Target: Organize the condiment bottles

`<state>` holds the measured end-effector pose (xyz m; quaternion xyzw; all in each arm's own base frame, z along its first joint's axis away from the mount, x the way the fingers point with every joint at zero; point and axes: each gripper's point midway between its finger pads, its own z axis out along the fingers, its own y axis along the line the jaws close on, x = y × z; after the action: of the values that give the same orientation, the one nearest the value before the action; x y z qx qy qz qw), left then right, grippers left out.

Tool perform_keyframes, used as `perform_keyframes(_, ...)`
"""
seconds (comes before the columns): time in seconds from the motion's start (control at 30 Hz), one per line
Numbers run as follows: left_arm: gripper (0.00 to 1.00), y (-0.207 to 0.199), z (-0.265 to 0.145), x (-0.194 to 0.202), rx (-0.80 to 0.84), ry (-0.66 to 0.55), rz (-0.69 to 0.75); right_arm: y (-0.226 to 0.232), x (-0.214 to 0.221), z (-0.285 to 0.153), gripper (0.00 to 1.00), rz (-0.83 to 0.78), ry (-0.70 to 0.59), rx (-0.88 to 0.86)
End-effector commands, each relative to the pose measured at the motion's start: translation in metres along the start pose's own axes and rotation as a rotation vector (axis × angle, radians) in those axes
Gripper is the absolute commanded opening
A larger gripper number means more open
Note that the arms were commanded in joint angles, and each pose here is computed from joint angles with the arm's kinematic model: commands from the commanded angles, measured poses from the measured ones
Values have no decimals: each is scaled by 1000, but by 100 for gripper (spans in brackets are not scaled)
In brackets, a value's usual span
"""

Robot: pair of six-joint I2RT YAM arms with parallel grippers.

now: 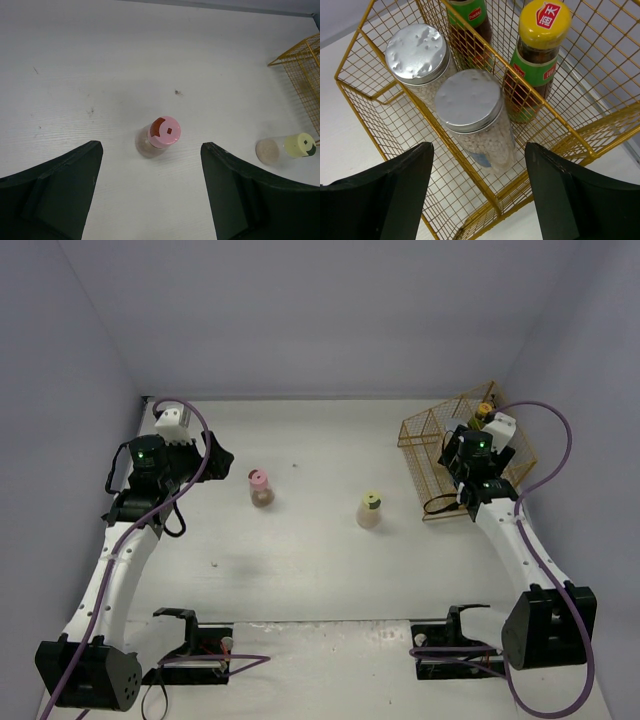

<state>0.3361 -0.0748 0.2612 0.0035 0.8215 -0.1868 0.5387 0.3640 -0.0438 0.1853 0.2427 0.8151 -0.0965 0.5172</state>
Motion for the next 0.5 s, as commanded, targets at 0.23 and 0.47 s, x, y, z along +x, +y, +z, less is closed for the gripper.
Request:
perform_keyframes(0.23,80,-9,-2,-32,36,-95,9,21,-54,-25,77,45,-139,-137)
perform_keyframes(0.47,80,-9,-1,-31,37,-92,9,56,-61,-62,77,-1,-158,-397)
